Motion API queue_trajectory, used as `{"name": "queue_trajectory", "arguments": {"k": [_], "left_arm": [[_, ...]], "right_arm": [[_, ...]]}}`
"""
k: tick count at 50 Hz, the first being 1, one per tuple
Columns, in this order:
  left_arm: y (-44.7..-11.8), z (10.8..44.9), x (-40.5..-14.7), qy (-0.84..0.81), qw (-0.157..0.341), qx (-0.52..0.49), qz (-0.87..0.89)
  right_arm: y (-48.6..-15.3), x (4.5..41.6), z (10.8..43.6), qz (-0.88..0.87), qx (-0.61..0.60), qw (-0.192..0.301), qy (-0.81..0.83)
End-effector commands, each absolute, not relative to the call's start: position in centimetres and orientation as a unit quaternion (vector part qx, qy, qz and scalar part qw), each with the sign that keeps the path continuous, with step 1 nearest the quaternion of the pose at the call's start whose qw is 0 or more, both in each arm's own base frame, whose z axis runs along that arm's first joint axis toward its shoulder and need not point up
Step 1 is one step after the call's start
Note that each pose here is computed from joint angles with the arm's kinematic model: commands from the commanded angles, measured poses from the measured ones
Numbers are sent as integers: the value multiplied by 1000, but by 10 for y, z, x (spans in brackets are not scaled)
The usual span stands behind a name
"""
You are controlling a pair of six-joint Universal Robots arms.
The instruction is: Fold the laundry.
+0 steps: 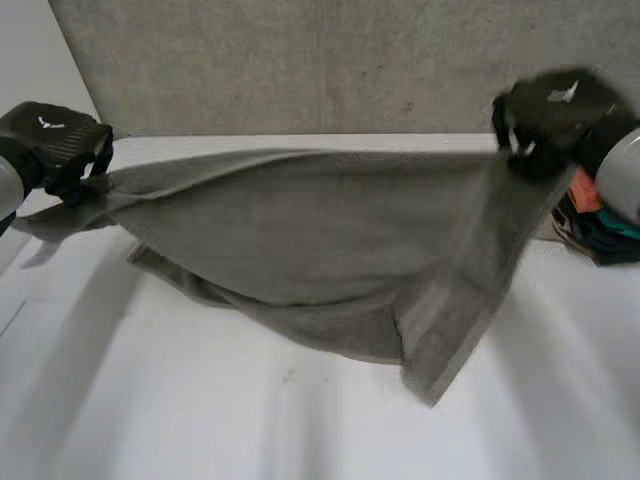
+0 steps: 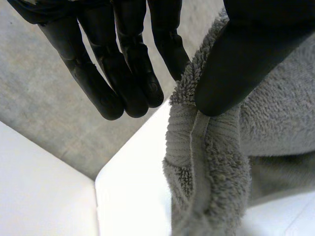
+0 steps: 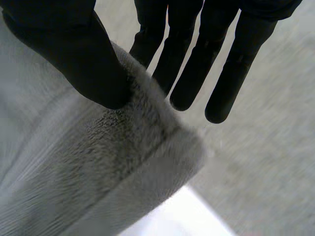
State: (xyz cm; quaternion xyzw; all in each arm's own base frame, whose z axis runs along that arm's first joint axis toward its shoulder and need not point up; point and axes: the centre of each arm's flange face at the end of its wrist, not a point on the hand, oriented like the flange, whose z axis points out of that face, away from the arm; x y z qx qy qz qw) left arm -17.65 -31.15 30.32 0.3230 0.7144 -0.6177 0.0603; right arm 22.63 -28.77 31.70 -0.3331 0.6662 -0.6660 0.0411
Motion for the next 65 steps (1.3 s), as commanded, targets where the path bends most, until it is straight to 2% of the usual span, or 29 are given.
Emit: {"name": "queue_trajectory", "arguments": {"k": [1, 5, 8, 10, 11, 13, 14, 17, 19, 22, 26, 33, 37, 40, 41, 44, 45, 49, 52, 56, 65], "left_arm": [[-354, 249, -197, 737, 60, 356, -572], [-389, 227, -207, 737, 81, 345, -576], [-421, 241, -211, 708, 108, 311, -625], [-431, 262, -215, 682, 109, 289, -663], [-438, 291, -219, 646, 103, 266, -708], [-440, 326, -223, 604, 89, 233, -757], [-437, 364, -224, 554, 74, 200, -805], [-426, 418, -222, 475, 45, 138, -868], [-417, 442, -220, 435, 31, 100, -894], [-412, 451, -218, 418, 29, 80, -904], [-417, 436, -212, 446, 37, 80, -891], [-430, 361, -196, 563, 51, 98, -819], [-423, 301, -193, 638, 40, 132, -757], [-414, 269, -193, 673, 29, 159, -722], [-408, 249, -193, 693, 22, 179, -698], [-399, 221, -193, 715, 19, 214, -666], [-393, 204, -193, 723, 23, 239, -647], [-386, 167, -191, 737, 49, 298, -604], [-390, 146, -183, 741, 83, 327, -581], [-396, 138, -174, 741, 108, 343, -567], [-381, 139, -183, 747, 98, 361, -549]], "right_arm": [[-301, 251, 254, -601, -389, 42, 697], [-333, 262, 240, -635, -361, 24, 683], [-364, 272, 247, -698, -316, -2, 643], [-379, 277, 260, -740, -287, -14, 608], [-391, 281, 278, -783, -254, -23, 567], [-400, 283, 301, -824, -220, -27, 521], [-405, 283, 323, -860, -187, -27, 473], [-405, 283, 360, -911, -132, -13, 390], [-397, 287, 378, -933, -111, 1, 343], [-390, 292, 383, -938, -109, 9, 328], [-385, 295, 379, -934, -116, 10, 338], [-381, 285, 340, -906, -131, 14, 402], [-372, 280, 306, -877, -159, 21, 453], [-360, 280, 266, -836, -202, 27, 510], [-354, 278, 244, -810, -225, 27, 541], [-346, 272, 211, -767, -256, 27, 588], [-339, 269, 191, -740, -274, 26, 614], [-326, 260, 148, -685, -306, 14, 661], [-320, 257, 133, -669, -321, 3, 671], [-317, 256, 131, -665, -325, 0, 672], [-310, 258, 137, -667, -318, 12, 673]]}}
